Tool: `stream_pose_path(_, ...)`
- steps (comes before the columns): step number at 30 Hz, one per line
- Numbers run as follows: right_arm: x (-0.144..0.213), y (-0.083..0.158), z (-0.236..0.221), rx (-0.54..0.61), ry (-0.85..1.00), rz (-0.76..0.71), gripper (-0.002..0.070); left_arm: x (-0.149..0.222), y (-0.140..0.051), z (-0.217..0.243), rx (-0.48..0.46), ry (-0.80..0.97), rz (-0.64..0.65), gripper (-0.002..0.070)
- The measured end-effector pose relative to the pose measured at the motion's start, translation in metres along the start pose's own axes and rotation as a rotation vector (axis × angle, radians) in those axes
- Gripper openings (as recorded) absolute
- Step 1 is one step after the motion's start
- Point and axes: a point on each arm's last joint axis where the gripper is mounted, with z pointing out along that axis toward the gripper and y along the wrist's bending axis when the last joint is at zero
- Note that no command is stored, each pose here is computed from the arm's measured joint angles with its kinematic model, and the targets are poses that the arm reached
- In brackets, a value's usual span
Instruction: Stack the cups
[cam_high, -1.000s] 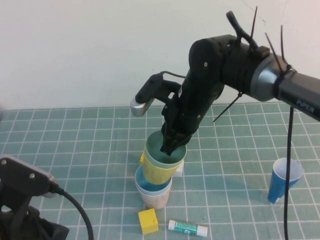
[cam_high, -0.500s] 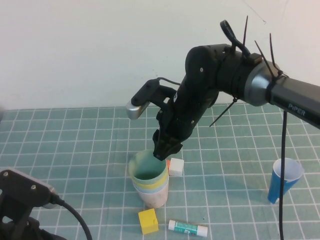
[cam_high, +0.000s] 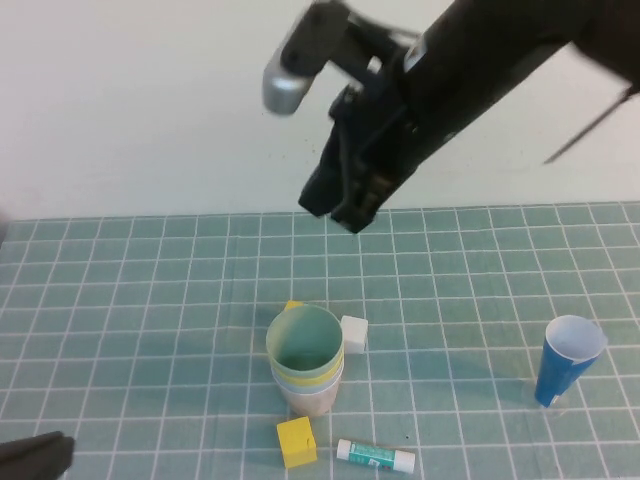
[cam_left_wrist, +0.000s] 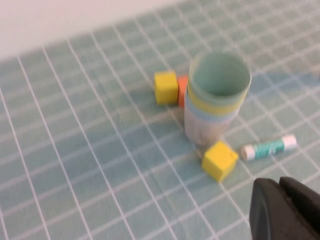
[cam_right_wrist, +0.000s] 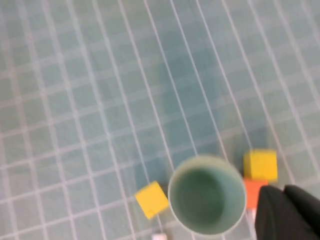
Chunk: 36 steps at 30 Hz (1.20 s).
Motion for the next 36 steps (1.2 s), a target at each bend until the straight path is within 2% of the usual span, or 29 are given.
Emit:
stream_pose_path(5,0.002,0.036,-0.048,-0.029,-0.164,-0.104,0.0,0.005,0.0,-0.023,-0.013,-0.111,0.031,-0.0001)
stream_pose_path(11,0.035,0.075,-0.075,0.008,-0.342,-0.136,-0.0001,0.009,0.001,-0.026,-0.032,-0.096,0.051,-0.0001)
stream_pose_path(23,0.123,0.135,-0.127,0.336,-0.568,-0.184,-0.0001,0.014,0.0,-0.026,-0.018,-0.042,0.039,-0.0001)
stream_pose_path(32,0.162,0.152,-0.142,0.534,-0.655,-0.206,-0.0001,0.014,0.0,-0.026,-0.017,-0.04,0.039,-0.0001)
stream_pose_path(36,0.169,0.151,-0.135,0.54,-0.636,-0.201,-0.0001,0.014,0.0,-0.026,-0.017,-0.04,0.039,-0.0001)
